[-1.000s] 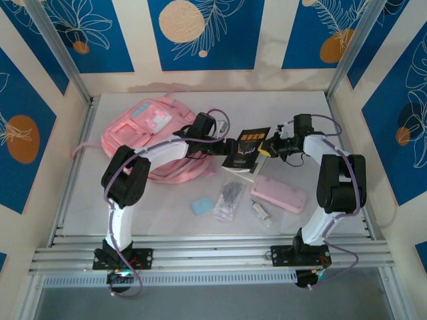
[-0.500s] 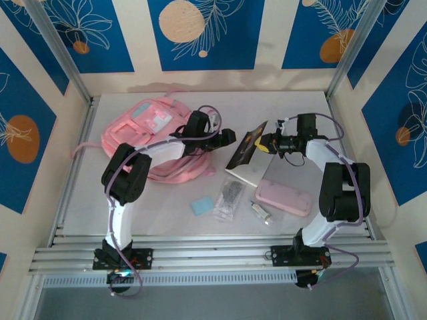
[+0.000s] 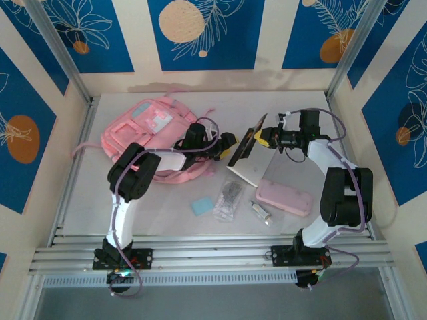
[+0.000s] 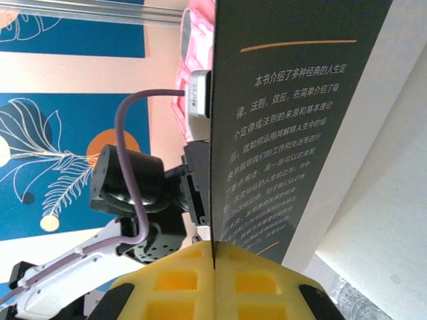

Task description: Pack books, pencil case, and school supplies into a backpack

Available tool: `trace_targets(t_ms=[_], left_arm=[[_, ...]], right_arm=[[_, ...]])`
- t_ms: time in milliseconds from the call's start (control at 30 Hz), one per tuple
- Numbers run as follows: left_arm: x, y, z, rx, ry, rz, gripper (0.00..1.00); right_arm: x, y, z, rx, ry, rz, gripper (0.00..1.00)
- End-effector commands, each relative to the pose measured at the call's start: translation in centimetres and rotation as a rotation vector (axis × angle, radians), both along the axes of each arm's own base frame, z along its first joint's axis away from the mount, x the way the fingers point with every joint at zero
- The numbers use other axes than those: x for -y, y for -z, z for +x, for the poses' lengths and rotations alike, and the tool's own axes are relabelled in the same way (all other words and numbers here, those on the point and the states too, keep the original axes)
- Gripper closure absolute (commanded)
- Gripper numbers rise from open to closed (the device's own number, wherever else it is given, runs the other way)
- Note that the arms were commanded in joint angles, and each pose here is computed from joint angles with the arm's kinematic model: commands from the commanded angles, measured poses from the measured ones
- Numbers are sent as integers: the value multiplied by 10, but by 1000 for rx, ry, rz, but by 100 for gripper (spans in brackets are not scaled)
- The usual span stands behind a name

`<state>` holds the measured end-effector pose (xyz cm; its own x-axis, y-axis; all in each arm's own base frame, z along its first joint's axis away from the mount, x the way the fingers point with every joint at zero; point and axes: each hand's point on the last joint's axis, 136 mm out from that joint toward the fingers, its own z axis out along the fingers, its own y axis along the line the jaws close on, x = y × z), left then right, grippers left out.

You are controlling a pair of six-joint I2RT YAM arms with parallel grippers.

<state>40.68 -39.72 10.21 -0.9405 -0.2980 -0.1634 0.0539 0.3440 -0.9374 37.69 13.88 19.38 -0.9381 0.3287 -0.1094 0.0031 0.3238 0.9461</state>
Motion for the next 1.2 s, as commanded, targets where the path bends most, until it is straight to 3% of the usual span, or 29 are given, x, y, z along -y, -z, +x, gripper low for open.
trace_targets(t_ms=[0,200,400,700,767,800,967,1100,1167], left_arm=[[15,3,-21,-52,50,-69,21],[24,9,-36,-109,69,-133,21],[31,-11,-37,-115,65,-233,24],[30,-18,-38,-81,75,-195,33],[30,-15,-40,-75,82,-170,38],[30,-14,-41,-71,89,-158,41],[29,-7,-48,-47,127,-71,71],[28,-8,-51,-28,153,-28,99],[27,-15,-49,-8,158,-21,100]], right_arm=[[-8,-34,-6,93,-56,61,100],[-9,-22,-11,68,-66,86,100],[-5,21,-25,-33,-40,84,100],[18,77,-48,-188,53,2,100],[21,81,-49,-208,64,-28,85],[22,81,-48,-212,69,-38,71],[32,84,-46,-238,125,-130,17],[46,83,-46,-246,197,-237,13],[58,83,-49,-265,253,-316,12]])
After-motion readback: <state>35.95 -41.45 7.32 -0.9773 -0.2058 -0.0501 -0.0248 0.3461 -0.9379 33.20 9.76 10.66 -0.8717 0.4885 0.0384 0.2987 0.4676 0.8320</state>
